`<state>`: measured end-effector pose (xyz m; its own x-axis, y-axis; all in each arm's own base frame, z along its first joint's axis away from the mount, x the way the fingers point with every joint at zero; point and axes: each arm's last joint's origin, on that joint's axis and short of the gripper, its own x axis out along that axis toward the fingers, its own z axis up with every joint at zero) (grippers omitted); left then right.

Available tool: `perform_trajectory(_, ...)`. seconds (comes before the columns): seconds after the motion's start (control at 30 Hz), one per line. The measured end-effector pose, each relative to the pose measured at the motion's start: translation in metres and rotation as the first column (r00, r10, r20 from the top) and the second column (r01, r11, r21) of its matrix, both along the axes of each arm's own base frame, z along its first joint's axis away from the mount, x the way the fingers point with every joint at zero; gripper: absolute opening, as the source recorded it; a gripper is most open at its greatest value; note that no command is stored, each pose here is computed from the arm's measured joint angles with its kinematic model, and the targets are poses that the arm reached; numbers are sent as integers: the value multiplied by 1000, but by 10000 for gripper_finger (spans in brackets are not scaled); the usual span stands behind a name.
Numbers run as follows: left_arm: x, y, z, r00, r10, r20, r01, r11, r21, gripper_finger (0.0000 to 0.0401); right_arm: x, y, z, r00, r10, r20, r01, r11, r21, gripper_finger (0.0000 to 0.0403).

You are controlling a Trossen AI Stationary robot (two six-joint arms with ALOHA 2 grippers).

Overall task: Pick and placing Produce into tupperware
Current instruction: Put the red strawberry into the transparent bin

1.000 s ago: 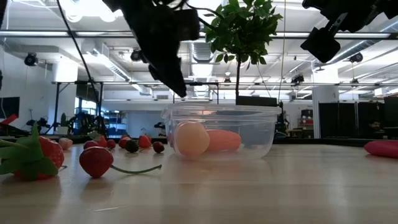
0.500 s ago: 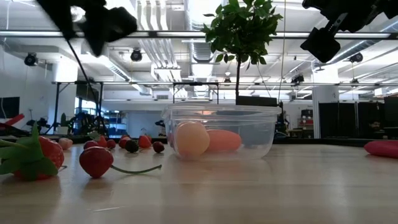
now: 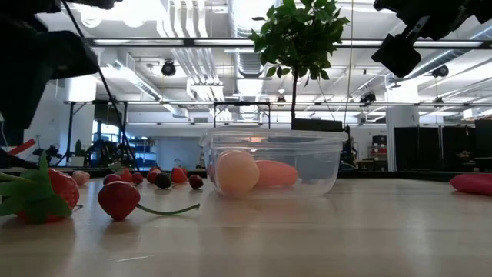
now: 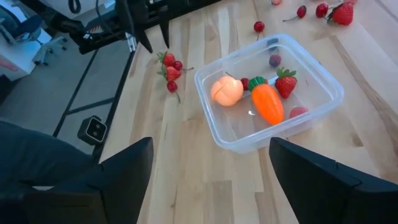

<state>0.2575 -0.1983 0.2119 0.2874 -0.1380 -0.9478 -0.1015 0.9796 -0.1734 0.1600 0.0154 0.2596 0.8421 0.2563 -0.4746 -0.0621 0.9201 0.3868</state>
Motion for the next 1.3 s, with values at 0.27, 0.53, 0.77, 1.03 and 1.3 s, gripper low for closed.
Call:
perform_trajectory(0.27, -2, -2, -4, 995, 91, -32, -92, 995, -28, 268, 0, 0, 0, 1000, 0, 0, 0, 1000, 0, 310)
perform_trajectory(0.53, -4, -10, -27, 994, 69, -86, -69, 998, 5, 286, 0, 0, 0, 1000, 0, 0, 0, 1000, 0, 312)
perform_trajectory(0.77, -2, -18, -40, 981, 153, -115, -152, 988, 17, 286, 0, 0, 0, 1000, 0, 0, 0, 1000, 0, 306)
perform_trajectory(1.03, -3, -15, -44, 977, 201, -68, -196, 978, 74, 286, 0, 0, 0, 1000, 0, 0, 0, 1000, 0, 313)
perform_trajectory(1.3, -5, -15, -50, 978, 197, -74, -190, 977, 98, 263, 0, 0, 0, 1000, 0, 0, 0, 1000, 0, 311)
